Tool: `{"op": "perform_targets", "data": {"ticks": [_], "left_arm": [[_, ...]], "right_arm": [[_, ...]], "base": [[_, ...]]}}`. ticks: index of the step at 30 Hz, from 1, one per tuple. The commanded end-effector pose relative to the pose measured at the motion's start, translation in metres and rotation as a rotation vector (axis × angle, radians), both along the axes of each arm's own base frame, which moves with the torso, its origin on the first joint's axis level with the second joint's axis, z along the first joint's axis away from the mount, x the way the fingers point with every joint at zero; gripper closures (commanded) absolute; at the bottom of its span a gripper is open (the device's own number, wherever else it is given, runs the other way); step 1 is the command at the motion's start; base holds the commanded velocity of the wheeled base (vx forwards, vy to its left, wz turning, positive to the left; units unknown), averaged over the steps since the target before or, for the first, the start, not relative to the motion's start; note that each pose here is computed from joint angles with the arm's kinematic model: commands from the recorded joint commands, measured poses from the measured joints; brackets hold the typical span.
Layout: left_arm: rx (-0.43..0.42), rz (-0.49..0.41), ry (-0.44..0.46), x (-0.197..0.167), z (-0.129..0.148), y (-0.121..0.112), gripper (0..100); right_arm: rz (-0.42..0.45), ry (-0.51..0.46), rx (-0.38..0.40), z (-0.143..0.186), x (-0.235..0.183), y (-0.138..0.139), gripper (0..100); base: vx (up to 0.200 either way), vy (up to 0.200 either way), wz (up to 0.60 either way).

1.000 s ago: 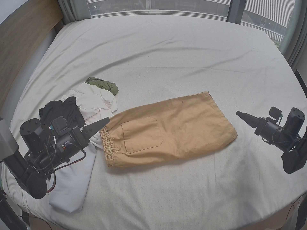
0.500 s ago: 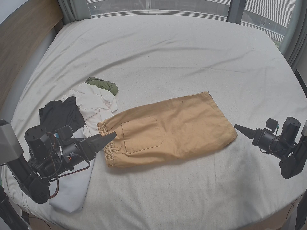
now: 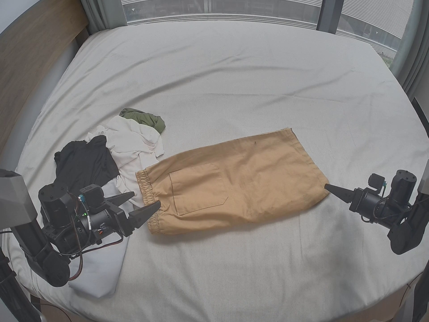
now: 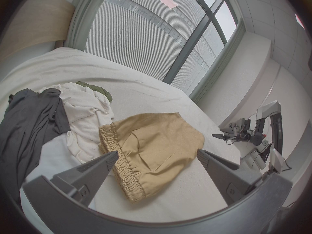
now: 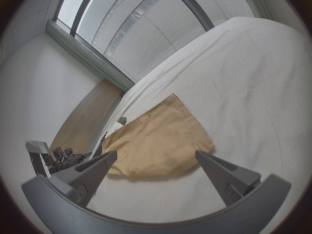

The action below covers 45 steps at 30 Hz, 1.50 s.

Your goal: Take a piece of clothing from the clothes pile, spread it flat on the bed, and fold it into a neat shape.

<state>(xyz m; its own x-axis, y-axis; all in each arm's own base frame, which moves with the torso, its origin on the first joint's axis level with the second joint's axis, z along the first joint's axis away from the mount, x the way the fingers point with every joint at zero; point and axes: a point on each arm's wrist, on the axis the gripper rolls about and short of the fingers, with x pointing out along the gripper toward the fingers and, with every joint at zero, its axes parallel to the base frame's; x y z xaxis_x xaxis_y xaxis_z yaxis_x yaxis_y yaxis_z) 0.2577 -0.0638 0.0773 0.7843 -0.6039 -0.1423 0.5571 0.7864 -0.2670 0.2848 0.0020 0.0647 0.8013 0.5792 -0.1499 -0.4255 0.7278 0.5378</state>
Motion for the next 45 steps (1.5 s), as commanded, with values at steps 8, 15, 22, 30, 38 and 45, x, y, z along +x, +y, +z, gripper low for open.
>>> {"op": "perform_targets", "data": {"ticks": [8, 15, 22, 30, 38, 45], "left_arm": [[-0.007, 0.032, 0.028, 0.004, -0.006, 0.006, 0], [-0.025, 0.041, 0.034, 0.005, -0.005, 0.008, 0], [-0.024, 0.035, 0.043, 0.005, -0.007, 0.008, 0], [-0.024, 0.035, 0.043, 0.005, -0.007, 0.008, 0], [-0.024, 0.035, 0.043, 0.005, -0.007, 0.008, 0], [-0.024, 0.035, 0.042, 0.004, -0.006, 0.008, 0]], "right_arm": [[0.006, 0.123, -0.004, -0.040, 0.008, 0.002, 0], [0.012, 0.125, -0.003, -0.053, 0.023, 0.006, 0], [0.009, 0.121, -0.010, -0.060, 0.034, 0.015, 0], [0.034, 0.105, -0.003, -0.061, 0.041, 0.024, 0], [0.062, 0.096, 0.019, -0.065, 0.054, 0.037, 0], [0.062, 0.101, 0.057, -0.066, 0.063, 0.048, 0]], "base": [[0.000, 0.000, 0.00], [0.000, 0.000, 0.00], [0.000, 0.000, 0.00], [0.000, 0.000, 0.00], [0.000, 0.000, 0.00], [0.000, 0.000, 0.00]]}}
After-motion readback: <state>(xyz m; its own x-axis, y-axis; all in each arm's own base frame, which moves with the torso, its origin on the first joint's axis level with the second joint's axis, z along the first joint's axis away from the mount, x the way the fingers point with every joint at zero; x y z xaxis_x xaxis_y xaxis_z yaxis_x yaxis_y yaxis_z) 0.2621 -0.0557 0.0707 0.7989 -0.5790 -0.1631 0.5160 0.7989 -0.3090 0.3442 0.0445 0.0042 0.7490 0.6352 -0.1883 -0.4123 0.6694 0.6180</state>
